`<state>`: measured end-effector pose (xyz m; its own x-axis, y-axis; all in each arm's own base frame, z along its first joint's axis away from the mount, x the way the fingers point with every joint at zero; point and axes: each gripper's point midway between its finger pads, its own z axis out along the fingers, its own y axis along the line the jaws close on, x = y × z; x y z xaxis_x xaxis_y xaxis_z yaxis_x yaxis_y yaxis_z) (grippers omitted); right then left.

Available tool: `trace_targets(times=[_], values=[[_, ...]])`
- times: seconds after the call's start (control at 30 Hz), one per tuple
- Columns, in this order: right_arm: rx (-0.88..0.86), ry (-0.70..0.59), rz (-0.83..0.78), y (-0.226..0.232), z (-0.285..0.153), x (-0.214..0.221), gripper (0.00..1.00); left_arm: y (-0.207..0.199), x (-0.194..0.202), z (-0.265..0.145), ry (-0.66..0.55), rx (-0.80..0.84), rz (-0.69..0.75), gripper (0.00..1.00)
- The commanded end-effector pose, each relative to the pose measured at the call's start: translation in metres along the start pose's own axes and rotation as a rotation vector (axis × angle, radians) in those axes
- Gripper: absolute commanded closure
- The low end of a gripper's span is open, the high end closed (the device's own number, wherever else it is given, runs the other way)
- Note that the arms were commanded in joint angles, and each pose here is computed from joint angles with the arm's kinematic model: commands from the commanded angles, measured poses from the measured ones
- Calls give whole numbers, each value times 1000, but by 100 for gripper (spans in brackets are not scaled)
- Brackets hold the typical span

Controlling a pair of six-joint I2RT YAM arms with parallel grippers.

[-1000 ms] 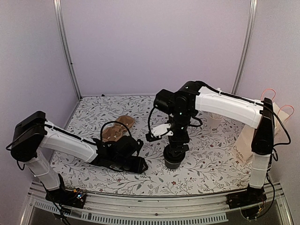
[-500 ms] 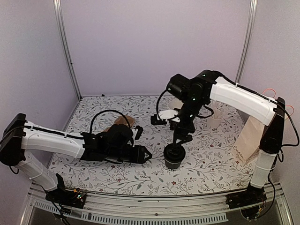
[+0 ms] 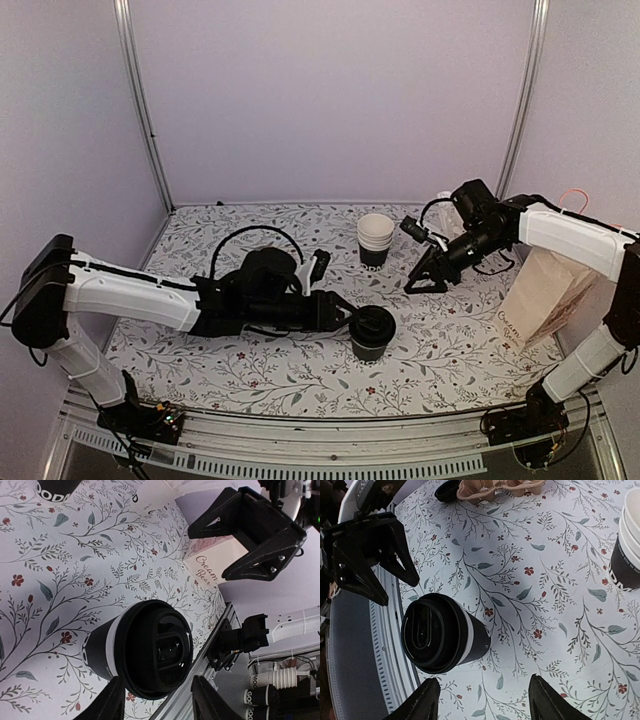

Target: Pack the takeout coffee

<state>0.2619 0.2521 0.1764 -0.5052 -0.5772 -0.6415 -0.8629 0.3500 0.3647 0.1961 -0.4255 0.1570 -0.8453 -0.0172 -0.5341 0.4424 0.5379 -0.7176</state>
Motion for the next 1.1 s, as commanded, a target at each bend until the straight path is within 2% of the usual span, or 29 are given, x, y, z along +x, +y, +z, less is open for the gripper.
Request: trace_targets(times=[0.0,0.17,0.63,0.9,1.07], values=[[-75,-135,19,15,-1,-19,33,-23,-6,9,2,96,-24,51],[-127,-134,37,21,5,-10,25,-15,-4,17,12,92,-42,51],[-266,-18,100,29,47,10,25,1,2,29,47,87,-65,52],[-270,16,131,23,59,19,32,15,7,34,61,83,-103,55],[-276,40,158,19,67,27,42,27,13,41,83,95,-166,58]])
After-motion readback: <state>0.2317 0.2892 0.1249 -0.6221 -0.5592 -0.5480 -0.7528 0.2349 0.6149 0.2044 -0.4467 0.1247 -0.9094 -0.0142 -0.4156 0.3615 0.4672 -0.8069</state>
